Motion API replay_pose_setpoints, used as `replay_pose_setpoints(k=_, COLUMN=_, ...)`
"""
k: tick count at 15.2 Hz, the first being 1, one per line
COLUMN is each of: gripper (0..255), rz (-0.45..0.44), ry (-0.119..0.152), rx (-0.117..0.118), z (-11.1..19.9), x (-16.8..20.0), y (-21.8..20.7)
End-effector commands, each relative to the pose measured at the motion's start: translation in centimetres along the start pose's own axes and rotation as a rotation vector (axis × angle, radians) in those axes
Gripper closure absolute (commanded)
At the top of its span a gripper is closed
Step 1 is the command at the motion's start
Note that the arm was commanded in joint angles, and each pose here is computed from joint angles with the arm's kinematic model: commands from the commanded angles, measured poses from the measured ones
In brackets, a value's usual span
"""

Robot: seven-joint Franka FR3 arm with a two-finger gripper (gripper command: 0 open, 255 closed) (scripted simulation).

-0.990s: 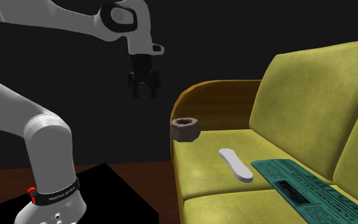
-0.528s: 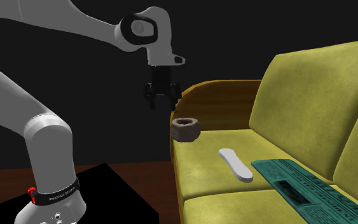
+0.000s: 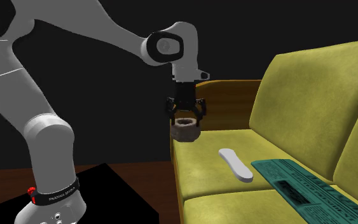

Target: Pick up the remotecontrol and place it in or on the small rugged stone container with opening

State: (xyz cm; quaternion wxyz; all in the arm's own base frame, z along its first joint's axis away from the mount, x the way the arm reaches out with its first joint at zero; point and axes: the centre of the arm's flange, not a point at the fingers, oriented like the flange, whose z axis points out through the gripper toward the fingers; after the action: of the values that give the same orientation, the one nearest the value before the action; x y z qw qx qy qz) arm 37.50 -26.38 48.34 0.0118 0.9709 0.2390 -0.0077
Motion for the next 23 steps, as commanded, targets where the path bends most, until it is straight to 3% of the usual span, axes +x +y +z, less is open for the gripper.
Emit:
replay_pose_setpoints(k=1, gripper=0, rz=-0.045, ry=0.001, rx=0.002, z=1.2, x=0.7, y=2.5)
replay_pose_setpoints(k=16, gripper=0, rz=-0.350, ry=0.017, rx=0.040, z=11.4, x=6.0, y=19.2)
replay_pose_setpoints(k=23, gripper=0, rz=-0.353, ry=0.017, rx=0.041, z=14.7, x=6.1, y=19.2)
